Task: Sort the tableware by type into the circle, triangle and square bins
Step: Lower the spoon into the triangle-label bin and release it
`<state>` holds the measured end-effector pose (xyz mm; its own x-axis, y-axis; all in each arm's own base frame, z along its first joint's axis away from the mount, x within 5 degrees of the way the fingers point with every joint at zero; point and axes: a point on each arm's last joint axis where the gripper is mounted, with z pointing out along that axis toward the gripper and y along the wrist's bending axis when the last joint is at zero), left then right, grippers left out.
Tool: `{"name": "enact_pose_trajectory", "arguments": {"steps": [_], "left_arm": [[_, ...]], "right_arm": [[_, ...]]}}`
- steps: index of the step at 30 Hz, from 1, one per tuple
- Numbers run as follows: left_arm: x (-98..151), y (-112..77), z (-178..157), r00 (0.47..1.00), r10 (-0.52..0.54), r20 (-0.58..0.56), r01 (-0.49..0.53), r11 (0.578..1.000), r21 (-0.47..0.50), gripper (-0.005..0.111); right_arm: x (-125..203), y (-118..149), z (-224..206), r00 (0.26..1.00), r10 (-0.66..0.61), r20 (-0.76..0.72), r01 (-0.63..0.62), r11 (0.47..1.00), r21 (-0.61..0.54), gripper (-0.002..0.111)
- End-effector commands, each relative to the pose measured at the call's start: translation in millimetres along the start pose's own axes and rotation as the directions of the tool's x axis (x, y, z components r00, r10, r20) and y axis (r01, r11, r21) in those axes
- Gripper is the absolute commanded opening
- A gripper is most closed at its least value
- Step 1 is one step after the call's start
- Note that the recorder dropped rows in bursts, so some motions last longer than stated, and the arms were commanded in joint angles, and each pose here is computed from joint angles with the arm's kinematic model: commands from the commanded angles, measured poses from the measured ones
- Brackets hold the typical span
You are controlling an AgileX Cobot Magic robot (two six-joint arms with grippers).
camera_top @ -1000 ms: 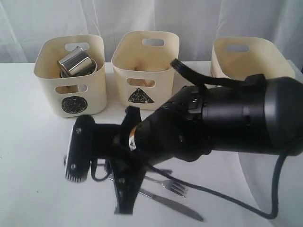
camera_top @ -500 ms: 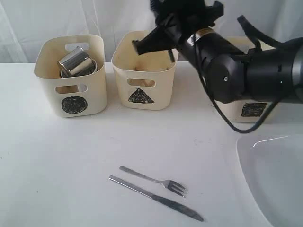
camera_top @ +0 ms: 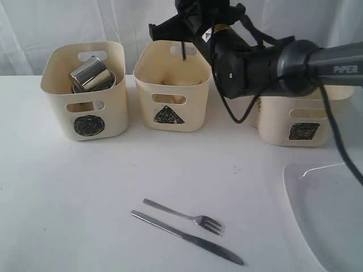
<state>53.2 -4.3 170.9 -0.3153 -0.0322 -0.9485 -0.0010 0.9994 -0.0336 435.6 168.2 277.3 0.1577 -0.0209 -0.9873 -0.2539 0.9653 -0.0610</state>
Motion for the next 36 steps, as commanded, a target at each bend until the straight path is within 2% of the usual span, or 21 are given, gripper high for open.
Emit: {"name": "enact_pose_trajectory", "arguments": {"steps": [1,9,17,22,25,30,32,34,36], "left_arm": [[1,-0.4,0,1.000,-0.001,0.002,0.001,1.000,0.007,0.000],[1,-0.4,0,1.000,-0.001,0.002,0.001,1.000,0.007,0.000],[1,-0.4,0,1.000,-0.001,0.002,0.001,1.000,0.007,0.000],[1,-0.4,0,1.000,-0.001,0.002,0.001,1.000,0.007,0.000],[1,-0.4,0,1.000,-0.001,0.002,0.001,1.000,0.007,0.000],[1,-0.4,0,1.000,-0.001,0.002,0.001,1.000,0.007,0.000],[1,-0.4,0,1.000,-0.001,0.002,0.001,1.000,0.007,0.000],[1,-0.4,0,1.000,-0.001,0.002,0.001,1.000,0.007,0.000],[1,-0.4,0,1.000,-0.001,0.002,0.001,1.000,0.007,0.000]], "right_arm": [[14,-1,18,1.000,0.002,0.008,-0.002,1.000,-0.001,0.000],[43,-12,35,0.993,0.005,-0.119,-0.004,1.000,0.010,0.002],[49,-20,38,0.987,0.008,-0.158,-0.005,1.000,0.018,0.027],[44,-22,38,0.986,0.016,-0.166,-0.013,1.000,0.022,0.032],[26,-24,36,0.991,0.024,-0.132,-0.021,0.999,0.028,0.032],[-26,-27,25,0.995,0.033,-0.095,-0.032,0.999,0.015,0.031],[-43,-26,17,0.985,0.037,-0.171,-0.040,0.999,-0.013,0.031],[-55,-23,3,0.948,0.029,-0.318,-0.051,0.997,-0.060,0.027],[-61,-20,-16,0.861,-0.055,-0.505,-0.022,0.989,-0.146,0.018]]}}
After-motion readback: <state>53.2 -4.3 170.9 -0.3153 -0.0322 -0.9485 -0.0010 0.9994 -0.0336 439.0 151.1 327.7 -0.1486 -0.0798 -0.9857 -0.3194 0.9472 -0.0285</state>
